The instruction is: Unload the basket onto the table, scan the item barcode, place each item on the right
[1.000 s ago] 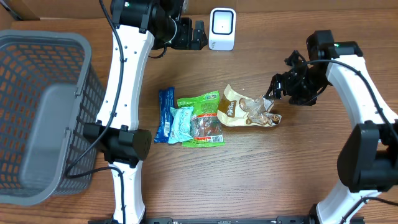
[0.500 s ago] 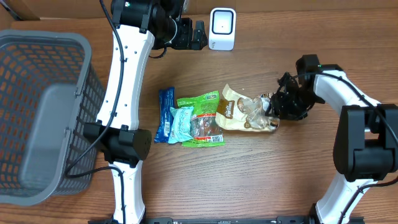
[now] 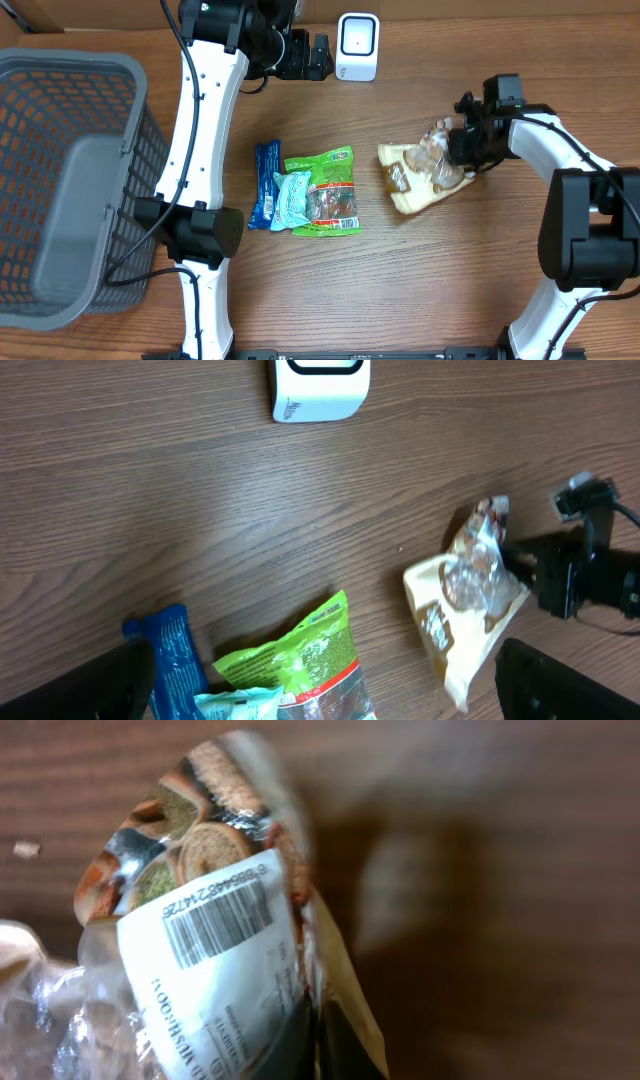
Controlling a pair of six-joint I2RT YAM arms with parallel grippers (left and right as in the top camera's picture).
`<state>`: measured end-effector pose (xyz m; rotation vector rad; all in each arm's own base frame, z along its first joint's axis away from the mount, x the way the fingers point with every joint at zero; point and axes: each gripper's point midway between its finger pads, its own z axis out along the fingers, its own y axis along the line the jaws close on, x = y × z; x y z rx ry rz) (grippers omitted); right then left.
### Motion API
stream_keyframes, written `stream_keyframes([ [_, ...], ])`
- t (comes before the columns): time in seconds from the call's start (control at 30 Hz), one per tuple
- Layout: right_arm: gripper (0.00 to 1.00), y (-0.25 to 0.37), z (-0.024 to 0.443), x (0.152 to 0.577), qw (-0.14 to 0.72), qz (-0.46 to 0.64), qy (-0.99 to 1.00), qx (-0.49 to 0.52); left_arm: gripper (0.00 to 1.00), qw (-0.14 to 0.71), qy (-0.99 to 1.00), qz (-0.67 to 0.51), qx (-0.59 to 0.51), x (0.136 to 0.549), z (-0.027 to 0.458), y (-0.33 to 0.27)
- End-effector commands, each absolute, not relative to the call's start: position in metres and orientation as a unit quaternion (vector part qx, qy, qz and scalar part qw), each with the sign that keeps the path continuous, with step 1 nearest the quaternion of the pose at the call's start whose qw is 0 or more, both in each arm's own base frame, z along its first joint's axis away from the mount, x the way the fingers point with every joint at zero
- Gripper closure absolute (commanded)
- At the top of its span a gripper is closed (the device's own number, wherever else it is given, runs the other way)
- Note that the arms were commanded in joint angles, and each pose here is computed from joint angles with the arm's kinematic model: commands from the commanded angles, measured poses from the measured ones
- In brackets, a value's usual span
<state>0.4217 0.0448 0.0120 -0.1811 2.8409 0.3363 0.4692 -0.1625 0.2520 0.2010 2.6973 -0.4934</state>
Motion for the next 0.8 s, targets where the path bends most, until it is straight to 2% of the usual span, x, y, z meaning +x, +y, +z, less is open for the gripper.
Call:
stream_keyframes([
  [0.0, 0.83, 0.036, 0.025, 0.456, 0.21, 0.074, 0.963, -0.151, 0.0, 0.209, 0.958, -0.182, 0.071, 0.467, 0.265, -0.164],
  [0.03, 0.64, 0.035, 0.028, 0.462, 0.222, 0.074, 0.962, -0.14, 0.0, 0.209, 0.958, -0.182, 0.071, 0.467, 0.265, -0.164],
  [0.07, 0.53, 0.035, 0.031, 0.465, 0.227, 0.077, 0.963, -0.124, 0.0, 0.209, 0.958, -0.182, 0.071, 0.467, 0.265, -0.164],
  [0.1, 0.19, 0.032, 0.04, 0.473, 0.236, 0.088, 0.965, -0.07, 0.0, 0.209, 0.958, -0.182, 0.071, 0.467, 0.265, -0.164],
  [0.17, 0.09, 0.027, 0.053, 0.478, 0.234, 0.102, 0.967, -0.001, 0.0, 0.209, 0.958, -0.182, 0.071, 0.467, 0.265, -0.164],
  [0.3, 0.09, 0.024, 0.092, 0.464, 0.186, 0.166, 0.965, 0.085, 0.0, 0.209, 0.958, -0.182, 0.071, 0.467, 0.265, -0.164],
  [0.33, 0.1, 0.027, 0.104, 0.451, 0.153, 0.199, 0.962, 0.112, 0.0, 0.209, 0.958, -0.182, 0.071, 0.467, 0.265, -0.164],
  [0.4, 0.1, 0.031, 0.105, 0.435, 0.114, 0.223, 0.958, 0.139, 0.0, 0.209, 0.958, -0.182, 0.071, 0.467, 0.265, -0.164],
  [0.53, 0.1, 0.037, 0.08, 0.401, 0.041, 0.225, 0.959, 0.168, 0.0, 0.209, 0.958, -0.182, 0.071, 0.467, 0.265, -0.164],
  [0.77, 0.11, 0.065, 0.041, 0.384, 0.023, 0.305, 0.934, 0.184, 0.0, 0.209, 0.958, -0.182, 0.071, 0.467, 0.265, -0.164],
])
